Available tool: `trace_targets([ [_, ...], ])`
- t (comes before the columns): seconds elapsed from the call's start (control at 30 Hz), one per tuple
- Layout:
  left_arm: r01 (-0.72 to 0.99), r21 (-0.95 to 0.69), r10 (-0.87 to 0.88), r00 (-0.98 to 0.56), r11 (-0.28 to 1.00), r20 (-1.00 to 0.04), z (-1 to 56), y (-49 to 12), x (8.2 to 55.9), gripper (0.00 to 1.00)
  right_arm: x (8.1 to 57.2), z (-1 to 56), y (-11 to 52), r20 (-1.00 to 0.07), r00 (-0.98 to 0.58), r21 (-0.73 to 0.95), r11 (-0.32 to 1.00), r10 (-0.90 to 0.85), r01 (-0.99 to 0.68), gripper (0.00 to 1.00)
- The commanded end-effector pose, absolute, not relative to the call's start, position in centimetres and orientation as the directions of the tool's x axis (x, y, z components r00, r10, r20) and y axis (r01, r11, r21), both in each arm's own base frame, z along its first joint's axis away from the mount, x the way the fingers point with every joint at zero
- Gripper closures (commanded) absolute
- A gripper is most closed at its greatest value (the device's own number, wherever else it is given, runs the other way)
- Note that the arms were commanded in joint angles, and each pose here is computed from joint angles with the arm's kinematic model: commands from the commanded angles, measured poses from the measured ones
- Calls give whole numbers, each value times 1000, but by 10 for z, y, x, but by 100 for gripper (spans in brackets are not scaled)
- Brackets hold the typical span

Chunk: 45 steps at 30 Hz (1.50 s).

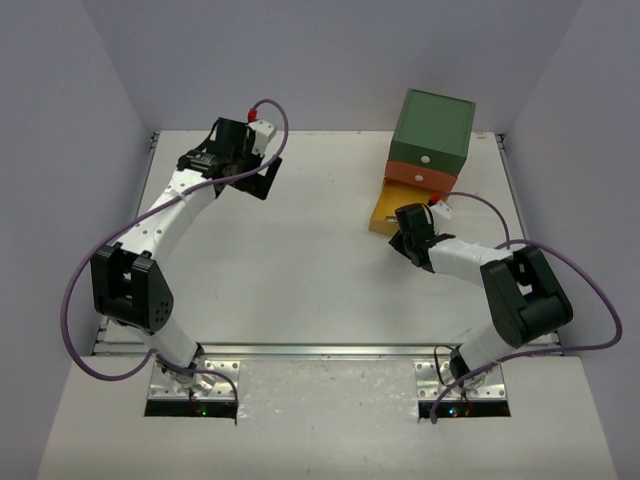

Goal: Organize the makeup

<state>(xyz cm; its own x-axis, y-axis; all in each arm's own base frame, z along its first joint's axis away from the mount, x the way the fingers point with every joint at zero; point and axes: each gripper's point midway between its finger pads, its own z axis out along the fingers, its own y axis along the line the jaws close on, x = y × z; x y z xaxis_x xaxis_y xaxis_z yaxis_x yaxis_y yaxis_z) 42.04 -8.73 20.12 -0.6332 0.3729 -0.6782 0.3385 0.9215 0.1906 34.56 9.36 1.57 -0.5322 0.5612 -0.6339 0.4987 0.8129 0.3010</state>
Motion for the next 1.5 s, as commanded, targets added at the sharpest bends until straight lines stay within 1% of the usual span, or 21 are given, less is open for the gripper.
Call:
trace_targets([
  [0.0, 298, 217, 357, -584, 930, -729, 225, -77, 425, 0, 381, 33, 82, -672, -399, 389, 755, 624, 527, 63],
  [0.17, 289, 228, 360, -586, 930, -726, 225, -73, 426, 0, 400, 41, 76, -645, -342, 469, 708, 683, 528, 65],
  [0.3, 292, 230, 364, -588, 928, -723, 224, -73, 426, 0, 418, 53, 70, -654, -303, 493, 695, 693, 524, 66],
  [0.53, 296, 235, 371, -594, 926, -714, 221, -72, 426, 0, 443, 60, 67, -629, -248, 549, 648, 736, 528, 66],
  [0.73, 293, 245, 377, -606, 924, -700, 215, -70, 426, 0, 464, 50, 55, -566, -186, 597, 555, 803, 580, 66],
  [1.07, 293, 262, 392, -632, 919, -668, 201, -66, 430, 0, 493, 53, 34, -560, -117, 628, 513, 820, 586, 66],
  [1.37, 309, 261, 403, -640, 915, -654, 193, -68, 435, 0, 511, 40, 27, -497, -54, 667, 421, 866, 615, 66],
  [1.47, 323, 248, 404, -643, 913, -651, 189, -71, 433, 0, 514, 41, 23, -494, -27, 678, 405, 869, 614, 66],
])
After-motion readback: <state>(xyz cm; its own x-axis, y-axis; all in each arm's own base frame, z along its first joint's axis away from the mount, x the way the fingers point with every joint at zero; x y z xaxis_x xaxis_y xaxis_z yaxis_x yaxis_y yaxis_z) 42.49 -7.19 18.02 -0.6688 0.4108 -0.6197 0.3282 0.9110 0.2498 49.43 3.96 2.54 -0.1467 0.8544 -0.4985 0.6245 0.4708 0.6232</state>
